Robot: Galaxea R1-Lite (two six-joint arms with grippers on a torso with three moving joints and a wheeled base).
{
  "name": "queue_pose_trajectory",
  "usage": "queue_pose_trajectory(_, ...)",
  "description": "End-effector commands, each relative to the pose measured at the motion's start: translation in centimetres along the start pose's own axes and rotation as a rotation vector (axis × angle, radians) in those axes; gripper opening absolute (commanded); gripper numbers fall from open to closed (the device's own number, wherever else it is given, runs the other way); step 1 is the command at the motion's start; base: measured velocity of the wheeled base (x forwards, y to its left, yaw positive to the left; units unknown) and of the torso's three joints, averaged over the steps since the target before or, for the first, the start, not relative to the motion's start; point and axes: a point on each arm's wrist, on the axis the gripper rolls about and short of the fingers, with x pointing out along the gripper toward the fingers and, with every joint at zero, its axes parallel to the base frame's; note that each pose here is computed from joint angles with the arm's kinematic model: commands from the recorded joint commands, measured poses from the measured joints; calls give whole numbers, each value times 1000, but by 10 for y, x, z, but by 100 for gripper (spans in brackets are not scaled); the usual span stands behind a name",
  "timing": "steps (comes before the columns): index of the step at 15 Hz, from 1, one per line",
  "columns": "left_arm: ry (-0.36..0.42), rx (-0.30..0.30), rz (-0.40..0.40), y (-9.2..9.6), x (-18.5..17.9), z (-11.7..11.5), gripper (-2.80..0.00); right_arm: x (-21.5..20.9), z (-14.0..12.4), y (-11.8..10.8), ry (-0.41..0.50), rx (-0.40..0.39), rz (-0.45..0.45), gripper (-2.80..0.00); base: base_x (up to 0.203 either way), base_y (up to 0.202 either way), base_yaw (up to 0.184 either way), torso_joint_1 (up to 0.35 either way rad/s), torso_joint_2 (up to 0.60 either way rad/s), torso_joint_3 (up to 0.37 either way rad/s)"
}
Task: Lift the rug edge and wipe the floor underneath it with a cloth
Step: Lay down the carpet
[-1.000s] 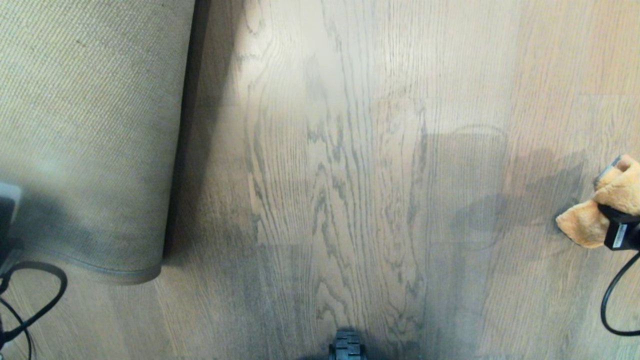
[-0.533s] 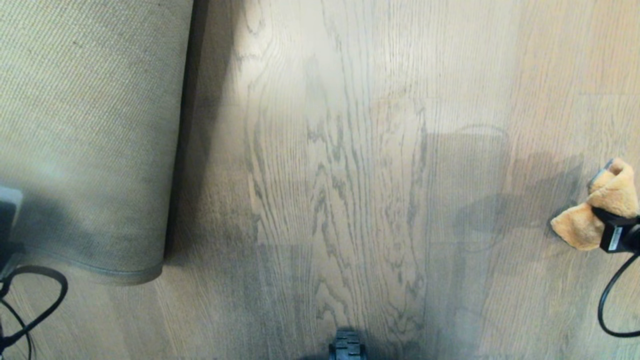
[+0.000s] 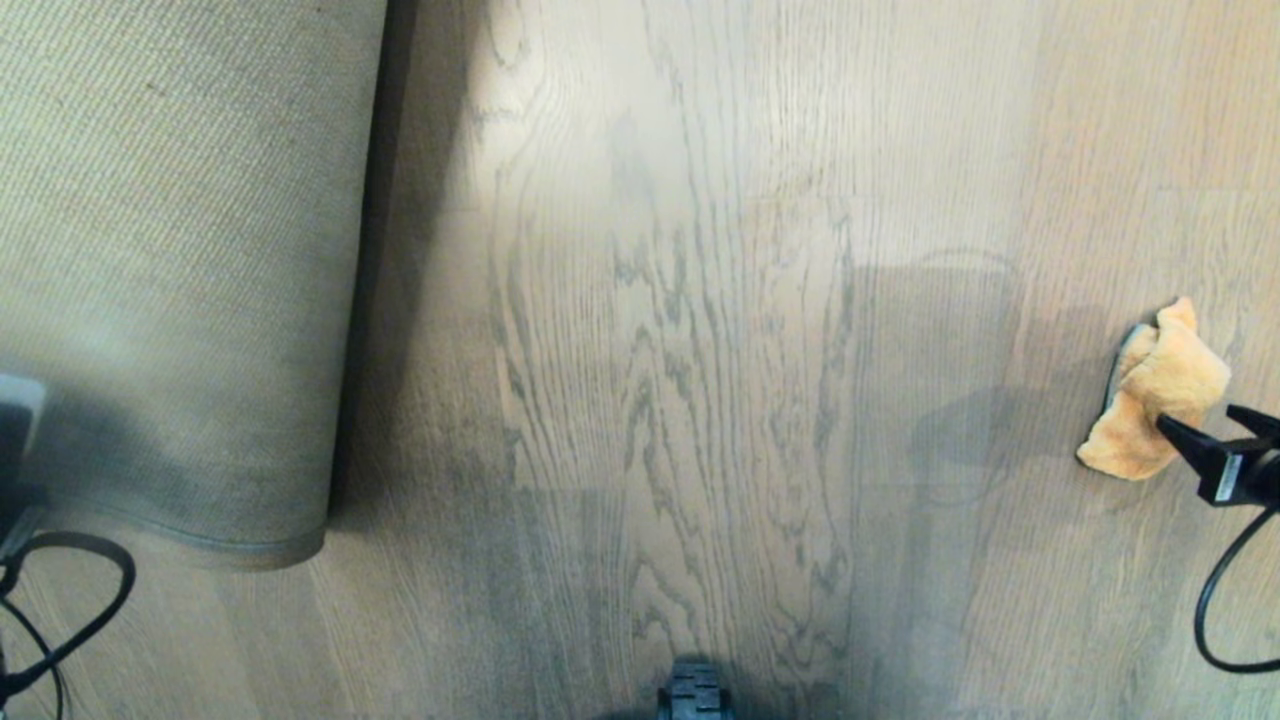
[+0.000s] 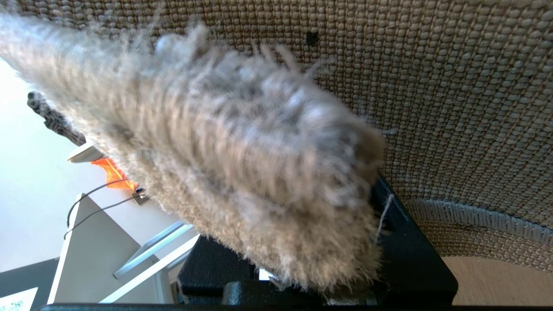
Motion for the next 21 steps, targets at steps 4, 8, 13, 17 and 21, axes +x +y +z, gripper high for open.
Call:
queue_pose_trajectory(4, -19, -24, 30, 3, 0, 3, -280, -1, 0, 0, -4, -3, 1, 0, 0, 0, 0, 0, 0, 0)
queue_pose_trajectory(8, -17, -20, 29, 3, 0, 2, -280, -5, 7, 0, -61, -20, -9, 0, 0, 0, 0, 0, 0, 0)
queue_pose_trajectory(13, -17, -20, 29, 3, 0, 2, -280, -40, 17, 12, -117, -33, -6, 0, 0, 0, 0, 0, 0, 0)
queue_pose_trajectory(17, -15, -17, 26, 2, 0, 1, -280, -60, 27, 21, -163, -44, 15, 0, 0, 0, 0, 0, 0, 0)
queue_pose_trajectory(21, -16, -19, 28, 3, -1, 2, -280, -61, 25, 23, -160, -46, 24, 0, 0, 0, 0, 0, 0, 0)
